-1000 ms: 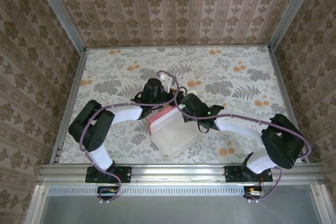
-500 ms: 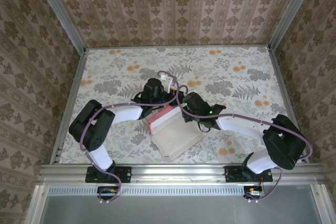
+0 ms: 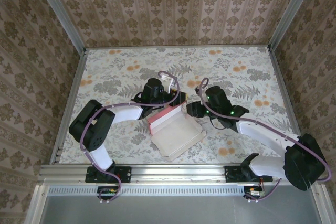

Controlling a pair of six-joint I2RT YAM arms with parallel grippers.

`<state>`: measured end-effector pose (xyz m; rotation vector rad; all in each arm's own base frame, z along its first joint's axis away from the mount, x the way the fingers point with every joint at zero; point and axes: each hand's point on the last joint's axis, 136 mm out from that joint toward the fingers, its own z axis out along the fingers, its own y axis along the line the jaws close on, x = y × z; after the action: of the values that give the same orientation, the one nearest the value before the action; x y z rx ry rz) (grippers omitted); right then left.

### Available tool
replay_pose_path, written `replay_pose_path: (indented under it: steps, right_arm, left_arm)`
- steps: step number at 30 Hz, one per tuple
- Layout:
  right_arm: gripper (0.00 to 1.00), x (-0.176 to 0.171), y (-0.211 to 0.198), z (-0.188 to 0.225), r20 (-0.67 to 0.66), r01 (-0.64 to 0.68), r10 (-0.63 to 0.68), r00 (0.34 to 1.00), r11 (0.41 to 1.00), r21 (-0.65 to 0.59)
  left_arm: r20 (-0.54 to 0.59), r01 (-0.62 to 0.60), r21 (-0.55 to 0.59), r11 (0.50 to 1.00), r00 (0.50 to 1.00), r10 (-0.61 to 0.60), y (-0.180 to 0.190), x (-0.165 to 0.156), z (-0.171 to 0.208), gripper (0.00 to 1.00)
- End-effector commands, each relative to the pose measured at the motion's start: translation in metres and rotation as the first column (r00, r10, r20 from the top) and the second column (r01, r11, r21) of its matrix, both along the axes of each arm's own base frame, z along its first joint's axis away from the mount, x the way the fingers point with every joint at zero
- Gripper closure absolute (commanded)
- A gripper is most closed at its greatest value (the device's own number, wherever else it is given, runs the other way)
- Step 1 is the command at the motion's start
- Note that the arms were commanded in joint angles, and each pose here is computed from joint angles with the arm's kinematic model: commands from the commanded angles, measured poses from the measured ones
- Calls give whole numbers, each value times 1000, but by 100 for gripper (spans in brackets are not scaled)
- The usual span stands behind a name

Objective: Fold the paper box

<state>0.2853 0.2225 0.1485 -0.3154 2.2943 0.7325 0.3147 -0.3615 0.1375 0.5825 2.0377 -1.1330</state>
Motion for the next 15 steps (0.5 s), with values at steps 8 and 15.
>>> replay_pose_path:
  steps: [8,15]
  right_arm:
    - [21,-5,-8,0,19,-57,55,998,984,167]
    - [0,3,-34,29,147,29,-50,988,990,142]
  left_arm:
    - [-41,33,62,998,999,-30,3,-10,-25,53]
    - [-45,37,62,997,998,-34,3,-10,-25,53]
